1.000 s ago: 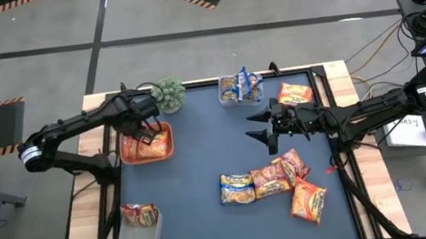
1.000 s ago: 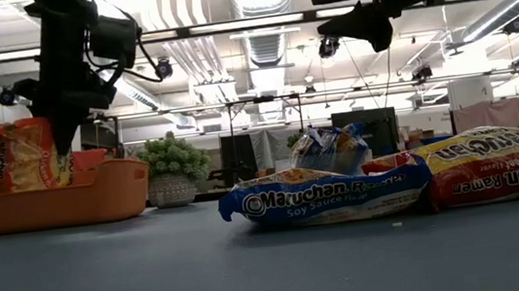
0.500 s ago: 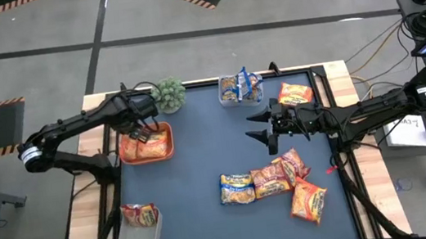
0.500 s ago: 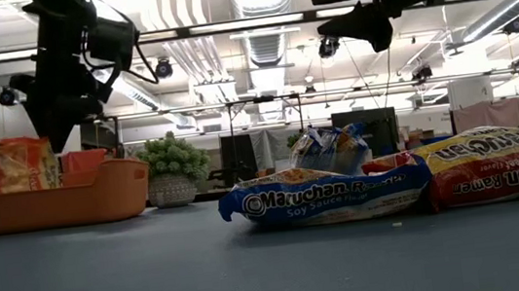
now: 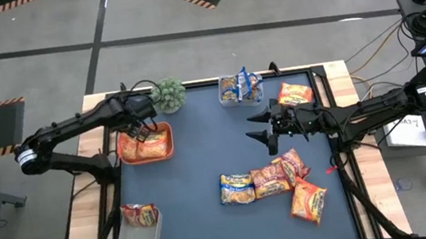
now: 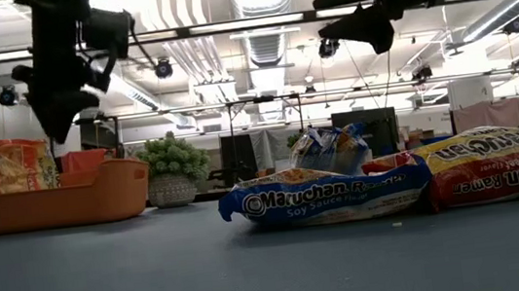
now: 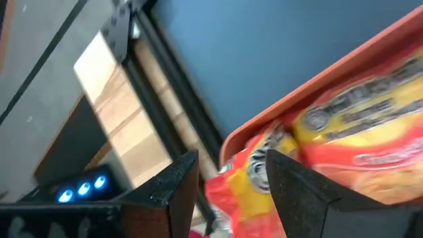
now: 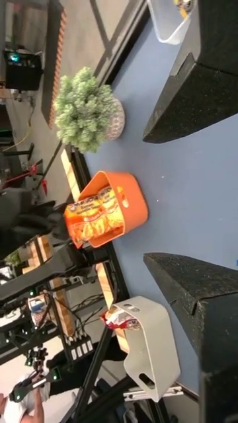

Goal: Sort Maruchan noodles
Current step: Put the blue noodle pack into the transparent bin

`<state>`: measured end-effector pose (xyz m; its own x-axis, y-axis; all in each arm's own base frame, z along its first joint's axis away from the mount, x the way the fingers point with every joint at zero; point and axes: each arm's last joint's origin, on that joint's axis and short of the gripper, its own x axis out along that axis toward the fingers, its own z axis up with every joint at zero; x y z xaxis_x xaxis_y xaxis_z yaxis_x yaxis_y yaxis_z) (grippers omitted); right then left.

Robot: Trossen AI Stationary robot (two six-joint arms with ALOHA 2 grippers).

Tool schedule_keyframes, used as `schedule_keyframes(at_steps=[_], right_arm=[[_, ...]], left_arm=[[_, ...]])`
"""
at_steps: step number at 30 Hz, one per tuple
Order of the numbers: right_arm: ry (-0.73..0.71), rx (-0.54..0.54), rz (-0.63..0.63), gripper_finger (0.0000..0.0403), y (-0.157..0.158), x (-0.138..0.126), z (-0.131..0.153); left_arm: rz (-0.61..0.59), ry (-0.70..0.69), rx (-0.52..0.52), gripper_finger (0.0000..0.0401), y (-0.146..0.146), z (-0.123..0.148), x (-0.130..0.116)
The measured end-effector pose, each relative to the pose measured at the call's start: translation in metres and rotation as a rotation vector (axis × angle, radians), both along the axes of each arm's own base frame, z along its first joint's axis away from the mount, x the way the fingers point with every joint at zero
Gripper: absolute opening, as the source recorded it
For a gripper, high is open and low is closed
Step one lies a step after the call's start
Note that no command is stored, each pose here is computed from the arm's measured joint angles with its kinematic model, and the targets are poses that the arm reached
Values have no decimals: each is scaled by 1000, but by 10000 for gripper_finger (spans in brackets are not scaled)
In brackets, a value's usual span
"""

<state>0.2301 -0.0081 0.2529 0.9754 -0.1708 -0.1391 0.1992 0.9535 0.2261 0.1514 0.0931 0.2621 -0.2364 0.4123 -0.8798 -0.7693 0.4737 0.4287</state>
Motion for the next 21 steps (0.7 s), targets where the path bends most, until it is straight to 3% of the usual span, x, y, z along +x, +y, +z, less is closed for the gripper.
schedule_keyframes(at_steps=[5, 13, 16, 21], right_arm=[[21, 34, -7, 272, 0, 0, -3], [60, 141, -28, 261, 0, 1, -9], [75, 171, -24, 251, 3, 7, -16], [127, 241, 25, 229, 9, 22, -36]], left_arm=[[-113, -227, 53, 160, -20, 18, 12], [-472, -706, 159, 160, -76, 44, 48], [-597, -783, 231, 160, -99, 50, 60], [-771, -795, 324, 160, -135, 48, 76]])
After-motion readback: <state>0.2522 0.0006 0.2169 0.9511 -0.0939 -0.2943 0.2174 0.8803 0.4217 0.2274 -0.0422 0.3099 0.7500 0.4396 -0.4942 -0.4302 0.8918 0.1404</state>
